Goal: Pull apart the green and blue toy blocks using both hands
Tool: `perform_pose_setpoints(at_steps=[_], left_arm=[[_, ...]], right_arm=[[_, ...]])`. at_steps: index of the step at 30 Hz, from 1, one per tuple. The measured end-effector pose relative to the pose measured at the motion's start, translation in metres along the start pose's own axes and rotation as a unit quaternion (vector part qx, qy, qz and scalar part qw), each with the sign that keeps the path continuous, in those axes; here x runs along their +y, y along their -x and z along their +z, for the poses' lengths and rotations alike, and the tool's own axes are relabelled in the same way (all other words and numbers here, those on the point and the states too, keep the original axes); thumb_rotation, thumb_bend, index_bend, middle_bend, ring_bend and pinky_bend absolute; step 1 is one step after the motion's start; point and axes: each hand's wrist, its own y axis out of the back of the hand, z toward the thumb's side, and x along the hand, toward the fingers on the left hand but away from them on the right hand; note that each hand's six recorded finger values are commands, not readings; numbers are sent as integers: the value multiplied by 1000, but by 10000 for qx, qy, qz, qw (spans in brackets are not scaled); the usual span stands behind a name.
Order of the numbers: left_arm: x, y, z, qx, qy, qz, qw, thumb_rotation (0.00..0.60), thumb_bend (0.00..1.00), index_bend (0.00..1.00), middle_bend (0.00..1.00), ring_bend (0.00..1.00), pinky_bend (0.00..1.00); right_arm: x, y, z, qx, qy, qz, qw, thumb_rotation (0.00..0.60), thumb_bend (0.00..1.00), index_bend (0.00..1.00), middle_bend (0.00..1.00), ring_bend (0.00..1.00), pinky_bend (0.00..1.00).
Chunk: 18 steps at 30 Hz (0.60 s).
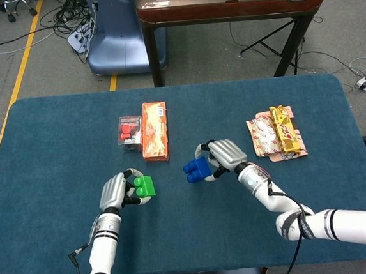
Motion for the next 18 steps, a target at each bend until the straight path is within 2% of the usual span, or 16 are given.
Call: perform_pose_setpoints(at_steps=[2, 5, 9, 12, 18], left_arm=[[-10, 1, -4, -93, -256, 20, 9996, 600, 175, 545, 1000, 1000, 1000], [-22, 3, -8, -252, -681, 55, 9973, 600, 173, 381, 1000, 1000, 1000], [-32, 4, -12, -463, -1241, 168, 9911, 600, 103, 133, 1000, 1000, 1000], [-35, 5, -14, -542, -1481, 248, 9872, 600, 59, 41, 1000, 1000, 1000], [-33, 7, -18, -552, -1544, 319, 9860, 600, 42, 0, 1000, 1000, 1000]], right_arm=[[-2, -1, -4, -19, -222, -28, 9997, 600, 51, 683, 1000, 1000, 1000], [-4, -2, -8, -42, -544, -80, 9985, 600, 0, 505, 1000, 1000, 1000], [-7, -3, -15, -109, -891, -39, 9960, 600, 0, 56, 991, 1000, 1000], [-7, -4, -19, -184, -1010, -21, 9947, 600, 0, 0, 950, 1000, 1000], [2, -11, -22, -201, -951, -153, 9951, 600, 0, 0, 881, 958, 992]])
